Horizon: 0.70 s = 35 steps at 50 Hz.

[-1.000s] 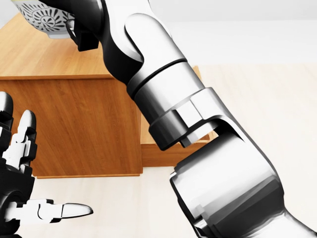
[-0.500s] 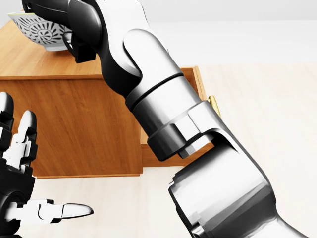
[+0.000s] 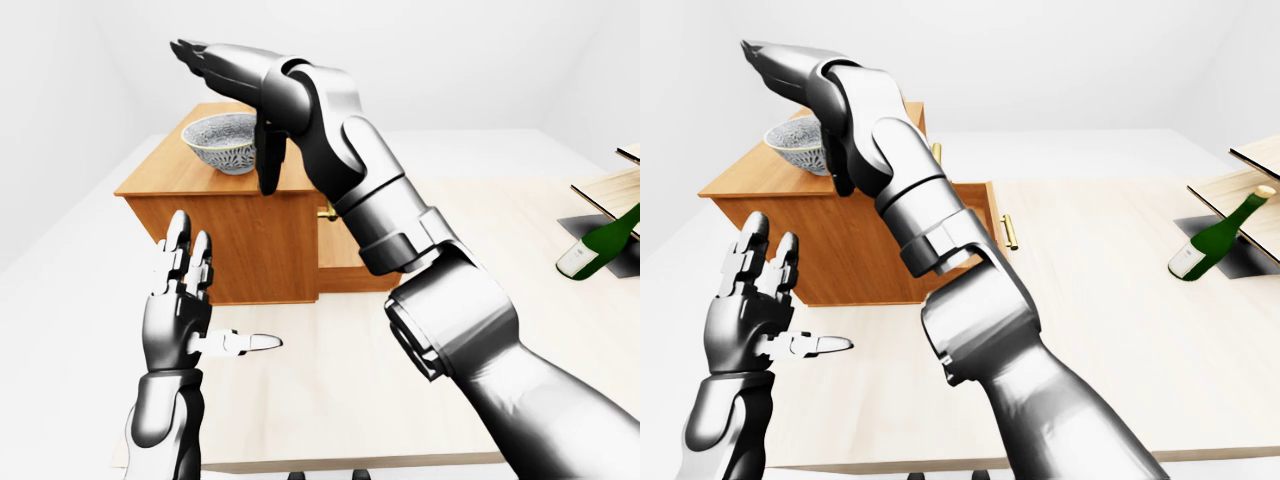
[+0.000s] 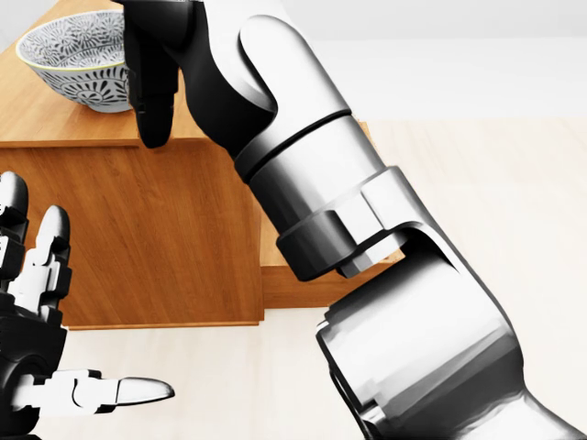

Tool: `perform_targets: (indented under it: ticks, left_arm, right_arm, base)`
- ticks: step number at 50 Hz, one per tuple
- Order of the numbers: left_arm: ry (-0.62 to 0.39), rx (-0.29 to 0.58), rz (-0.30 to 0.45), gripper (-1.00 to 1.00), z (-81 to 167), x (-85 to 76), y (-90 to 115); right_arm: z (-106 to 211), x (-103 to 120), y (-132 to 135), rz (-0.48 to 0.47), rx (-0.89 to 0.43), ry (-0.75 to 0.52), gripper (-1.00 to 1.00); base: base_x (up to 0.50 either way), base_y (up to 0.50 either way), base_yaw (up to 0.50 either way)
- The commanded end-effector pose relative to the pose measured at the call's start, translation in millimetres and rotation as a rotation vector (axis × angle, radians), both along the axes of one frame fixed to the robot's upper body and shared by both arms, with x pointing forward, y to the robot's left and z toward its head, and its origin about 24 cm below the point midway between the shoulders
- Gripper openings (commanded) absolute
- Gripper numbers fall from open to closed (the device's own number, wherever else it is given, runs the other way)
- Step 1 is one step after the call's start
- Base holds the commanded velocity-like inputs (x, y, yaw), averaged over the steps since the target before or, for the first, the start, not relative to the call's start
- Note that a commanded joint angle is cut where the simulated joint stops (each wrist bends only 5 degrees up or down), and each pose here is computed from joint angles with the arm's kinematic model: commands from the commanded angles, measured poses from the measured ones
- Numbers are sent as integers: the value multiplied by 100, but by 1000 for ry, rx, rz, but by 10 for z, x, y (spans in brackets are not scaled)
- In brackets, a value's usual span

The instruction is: Put the bowl on top of the cabinet.

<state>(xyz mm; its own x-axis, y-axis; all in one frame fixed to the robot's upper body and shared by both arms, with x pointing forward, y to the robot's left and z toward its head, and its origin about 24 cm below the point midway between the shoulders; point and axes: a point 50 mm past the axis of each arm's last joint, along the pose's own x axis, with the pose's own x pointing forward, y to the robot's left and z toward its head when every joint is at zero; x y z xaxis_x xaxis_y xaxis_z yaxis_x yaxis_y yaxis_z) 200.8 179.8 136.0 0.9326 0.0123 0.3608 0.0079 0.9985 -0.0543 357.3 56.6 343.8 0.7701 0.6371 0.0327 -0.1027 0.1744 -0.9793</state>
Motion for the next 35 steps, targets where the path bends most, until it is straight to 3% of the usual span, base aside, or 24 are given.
perform_targets:
  ticks: [1, 12, 22, 35]
  left_arm:
    - [12, 3, -6, 100, -25, -1, -19]
    - [15, 5, -10, 100, -30, -6, -27]
    - [11, 3, -9, 100, -20, -16, -27]
    - [10, 2, -8, 100, -20, -11, -26]
  right_arm:
    - [579, -177, -85, 30, 145, -162, 100]
    - [997, -447, -239, 45, 143, -319, 100]
    - [1157, -600, -461, 1, 119, -428, 100]
    - [1073, -785, -851, -127, 79, -576, 100]
  base:
    - [0, 0, 0]
    - [0, 0, 0]
    - [0, 0, 0]
    - [0, 0, 0]
